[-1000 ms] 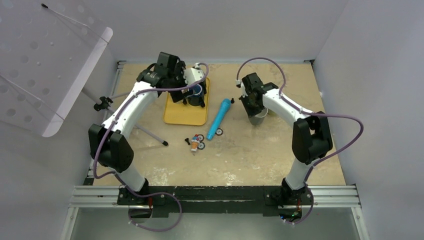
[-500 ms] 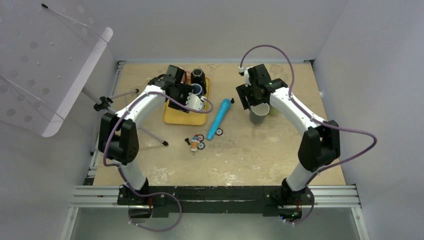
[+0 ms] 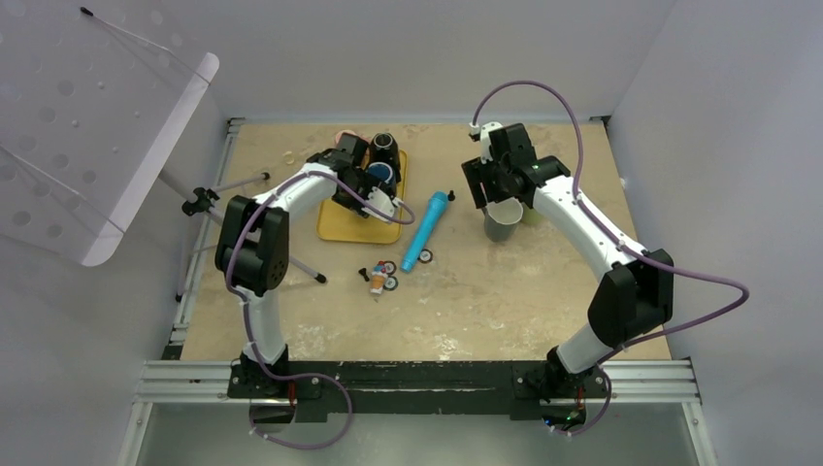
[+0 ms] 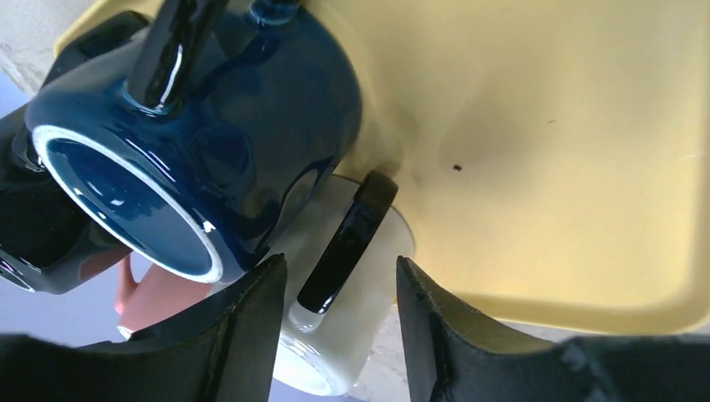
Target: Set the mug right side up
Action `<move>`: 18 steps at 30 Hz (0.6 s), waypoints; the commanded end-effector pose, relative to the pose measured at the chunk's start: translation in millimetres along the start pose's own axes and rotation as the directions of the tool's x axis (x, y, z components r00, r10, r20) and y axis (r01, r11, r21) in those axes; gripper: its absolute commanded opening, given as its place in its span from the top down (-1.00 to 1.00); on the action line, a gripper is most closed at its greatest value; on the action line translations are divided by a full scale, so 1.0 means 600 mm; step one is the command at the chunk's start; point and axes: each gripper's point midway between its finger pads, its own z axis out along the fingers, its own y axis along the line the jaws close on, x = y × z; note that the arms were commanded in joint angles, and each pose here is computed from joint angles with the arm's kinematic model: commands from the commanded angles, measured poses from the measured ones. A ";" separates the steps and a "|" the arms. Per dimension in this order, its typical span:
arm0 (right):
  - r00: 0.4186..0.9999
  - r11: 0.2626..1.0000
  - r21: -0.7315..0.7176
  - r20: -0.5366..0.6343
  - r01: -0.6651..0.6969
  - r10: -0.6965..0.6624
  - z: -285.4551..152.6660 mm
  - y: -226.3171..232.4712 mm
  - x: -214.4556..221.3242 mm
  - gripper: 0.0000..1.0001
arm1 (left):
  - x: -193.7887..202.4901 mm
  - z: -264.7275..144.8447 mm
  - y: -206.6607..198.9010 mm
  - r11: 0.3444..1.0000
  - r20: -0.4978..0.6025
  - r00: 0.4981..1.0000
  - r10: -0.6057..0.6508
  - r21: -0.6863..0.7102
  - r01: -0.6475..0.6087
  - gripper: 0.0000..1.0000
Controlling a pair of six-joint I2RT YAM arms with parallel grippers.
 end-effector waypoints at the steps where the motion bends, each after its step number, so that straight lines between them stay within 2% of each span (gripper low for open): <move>1: 0.998 1.000 -0.014 0.062 -0.002 0.003 -0.014 0.000 -0.024 -0.45 | 0.043 0.012 0.029 0.992 -0.105 0.989 0.101 -0.062 -0.108 -0.04; 5: 0.996 0.999 -0.032 0.085 0.003 0.000 -0.022 0.004 -0.031 -0.45 | 0.042 0.024 0.024 0.988 -0.107 0.986 0.128 -0.069 -0.136 0.13; 8: 0.996 0.999 -0.039 0.090 0.003 0.000 -0.026 0.006 -0.032 -0.45 | 0.033 0.027 0.007 0.989 -0.079 0.988 0.134 -0.049 -0.138 0.35; 9: 0.996 0.999 -0.038 0.091 0.003 0.001 -0.027 0.006 -0.032 -0.45 | 0.032 0.026 0.003 0.989 -0.077 0.988 0.135 -0.043 -0.139 0.49; 11: 0.996 0.999 -0.039 0.094 0.003 0.000 -0.030 0.006 -0.032 -0.45 | 0.033 0.021 -0.004 0.990 -0.086 0.988 0.131 -0.038 -0.135 1.00; 13: 0.995 0.999 -0.039 0.100 0.001 0.003 -0.035 0.006 -0.034 -0.45 | 0.035 0.008 -0.004 0.992 -0.096 0.989 0.112 -0.050 -0.118 1.00; 15: 0.993 0.999 -0.040 0.118 -0.005 0.010 -0.045 0.005 -0.039 -0.45 | 0.033 -0.018 0.008 0.994 -0.089 0.995 0.042 -0.095 -0.050 1.00; 18: 0.983 0.996 -0.086 0.180 -0.006 0.021 -0.068 0.016 -0.055 -0.45 | 0.013 -0.085 0.036 0.980 -0.013 0.995 -0.102 -0.171 0.099 1.00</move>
